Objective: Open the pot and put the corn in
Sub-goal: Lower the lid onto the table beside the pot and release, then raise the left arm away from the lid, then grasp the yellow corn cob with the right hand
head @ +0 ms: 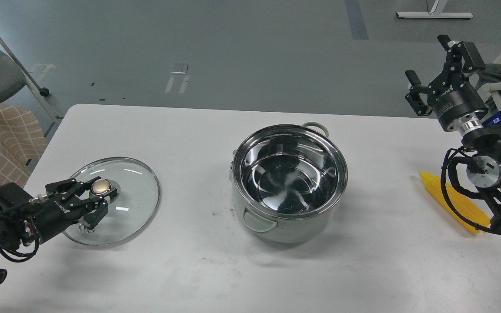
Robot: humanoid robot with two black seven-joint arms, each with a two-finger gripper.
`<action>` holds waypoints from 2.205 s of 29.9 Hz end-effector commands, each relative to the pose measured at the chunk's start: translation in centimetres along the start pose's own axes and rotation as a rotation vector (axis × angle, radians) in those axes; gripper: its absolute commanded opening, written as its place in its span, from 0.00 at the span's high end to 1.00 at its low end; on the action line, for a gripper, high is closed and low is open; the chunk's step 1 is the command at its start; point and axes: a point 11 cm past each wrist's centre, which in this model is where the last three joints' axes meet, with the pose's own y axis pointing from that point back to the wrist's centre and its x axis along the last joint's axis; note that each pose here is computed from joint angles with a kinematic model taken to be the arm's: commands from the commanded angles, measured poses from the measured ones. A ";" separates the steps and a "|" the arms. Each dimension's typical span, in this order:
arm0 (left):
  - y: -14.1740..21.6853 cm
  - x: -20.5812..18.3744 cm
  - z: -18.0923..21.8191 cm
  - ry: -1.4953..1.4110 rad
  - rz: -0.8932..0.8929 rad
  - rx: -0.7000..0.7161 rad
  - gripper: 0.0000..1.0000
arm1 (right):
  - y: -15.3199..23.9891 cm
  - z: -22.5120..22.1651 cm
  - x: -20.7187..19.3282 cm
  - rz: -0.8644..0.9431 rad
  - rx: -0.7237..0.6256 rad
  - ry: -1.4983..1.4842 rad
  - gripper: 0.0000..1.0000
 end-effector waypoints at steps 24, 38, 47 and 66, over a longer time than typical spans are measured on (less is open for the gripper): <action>-0.8 20.0 -4.8 0.190 0.480 0.076 0.05 | -0.5 -3.9 1.5 0.004 0.047 0.064 0.00; -8.9 35.2 2.1 1.056 0.721 -0.395 0.05 | 1.6 -13.8 5.3 -0.130 -0.089 0.715 0.00; -11.7 35.0 6.2 1.159 0.688 -0.495 0.05 | 7.8 -13.8 8.1 -0.384 -0.491 1.460 0.00; -12.6 34.3 8.0 1.156 0.655 -0.526 0.05 | 18.7 -0.9 11.2 -0.704 -0.763 1.730 0.00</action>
